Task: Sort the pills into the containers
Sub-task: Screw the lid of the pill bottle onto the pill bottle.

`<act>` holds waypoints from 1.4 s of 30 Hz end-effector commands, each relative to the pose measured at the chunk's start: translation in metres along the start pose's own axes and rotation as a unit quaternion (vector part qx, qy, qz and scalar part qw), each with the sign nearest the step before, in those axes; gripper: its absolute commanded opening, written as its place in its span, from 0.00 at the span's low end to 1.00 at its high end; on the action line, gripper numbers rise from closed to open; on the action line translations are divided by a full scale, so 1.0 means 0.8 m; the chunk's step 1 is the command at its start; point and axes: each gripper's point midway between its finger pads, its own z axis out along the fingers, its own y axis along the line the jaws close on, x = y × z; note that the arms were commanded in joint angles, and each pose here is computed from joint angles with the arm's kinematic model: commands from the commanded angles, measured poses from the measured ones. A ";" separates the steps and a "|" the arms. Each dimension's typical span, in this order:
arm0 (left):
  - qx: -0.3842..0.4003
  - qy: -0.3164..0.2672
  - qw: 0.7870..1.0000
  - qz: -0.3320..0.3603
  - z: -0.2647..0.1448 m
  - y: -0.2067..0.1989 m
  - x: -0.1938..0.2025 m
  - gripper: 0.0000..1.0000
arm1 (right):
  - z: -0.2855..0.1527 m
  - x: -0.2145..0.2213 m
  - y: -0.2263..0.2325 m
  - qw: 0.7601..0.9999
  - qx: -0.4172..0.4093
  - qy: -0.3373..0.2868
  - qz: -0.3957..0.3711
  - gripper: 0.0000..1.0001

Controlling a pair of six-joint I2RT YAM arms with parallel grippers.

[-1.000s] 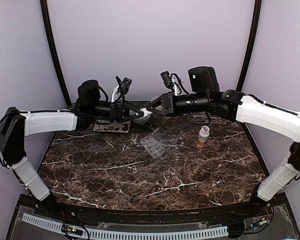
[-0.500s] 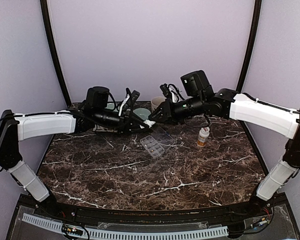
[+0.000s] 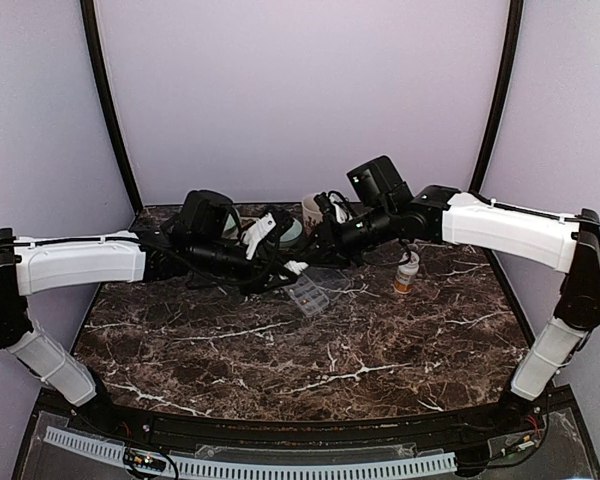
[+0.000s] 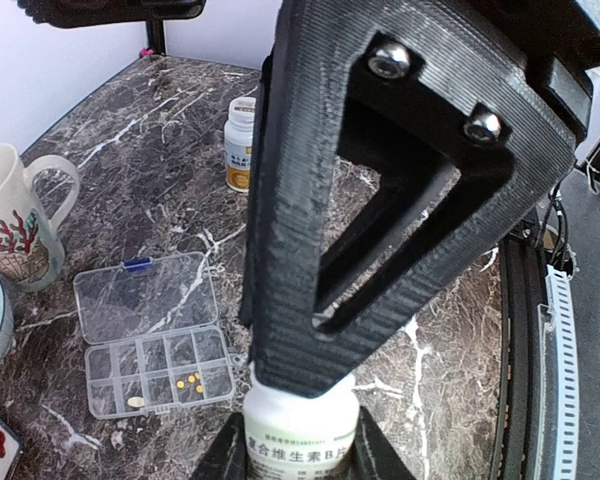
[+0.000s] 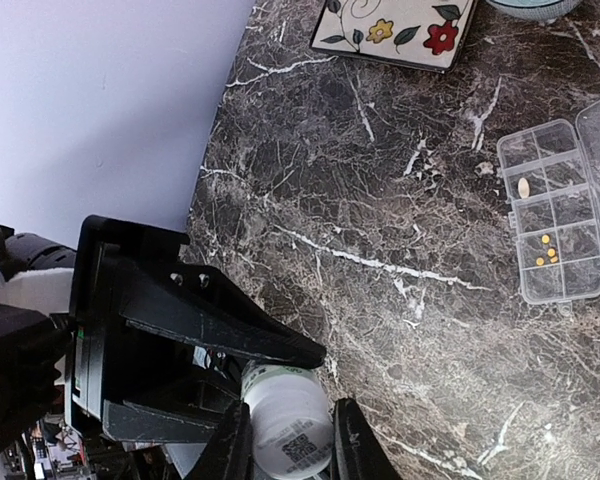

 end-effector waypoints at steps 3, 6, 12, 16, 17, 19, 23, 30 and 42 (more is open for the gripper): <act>-0.006 -0.291 0.936 0.198 -0.062 -0.083 -0.198 0.00 | 0.046 0.067 0.076 0.986 -0.128 0.097 -0.042 0.00; -0.025 -0.304 0.930 0.205 -0.061 -0.086 -0.202 0.00 | 0.049 0.067 0.072 0.987 -0.123 0.098 -0.038 0.00; -0.071 -0.345 0.910 0.218 -0.071 -0.092 -0.215 0.00 | 0.052 0.066 0.066 0.989 -0.114 0.095 -0.027 0.00; -0.105 -0.364 0.895 0.235 -0.078 -0.098 -0.220 0.00 | 0.054 0.065 0.066 0.989 -0.115 0.093 -0.015 0.00; -0.113 -0.367 0.891 0.243 -0.078 -0.100 -0.221 0.00 | 0.054 0.065 0.065 0.989 -0.114 0.094 -0.013 0.00; -0.128 -0.372 0.882 0.259 -0.077 -0.109 -0.221 0.00 | 0.055 0.064 0.065 0.989 -0.113 0.093 -0.006 0.00; -0.176 -0.398 0.855 0.284 -0.087 -0.118 -0.225 0.00 | 0.054 0.060 0.066 0.990 -0.110 0.087 0.001 0.00; -0.204 -0.412 0.847 0.266 -0.098 -0.112 -0.220 0.00 | 0.051 0.054 0.065 0.993 -0.097 0.072 -0.001 0.04; -0.205 -0.399 0.861 0.239 -0.099 -0.104 -0.202 0.00 | 0.028 0.033 0.068 0.996 -0.073 0.020 -0.039 0.31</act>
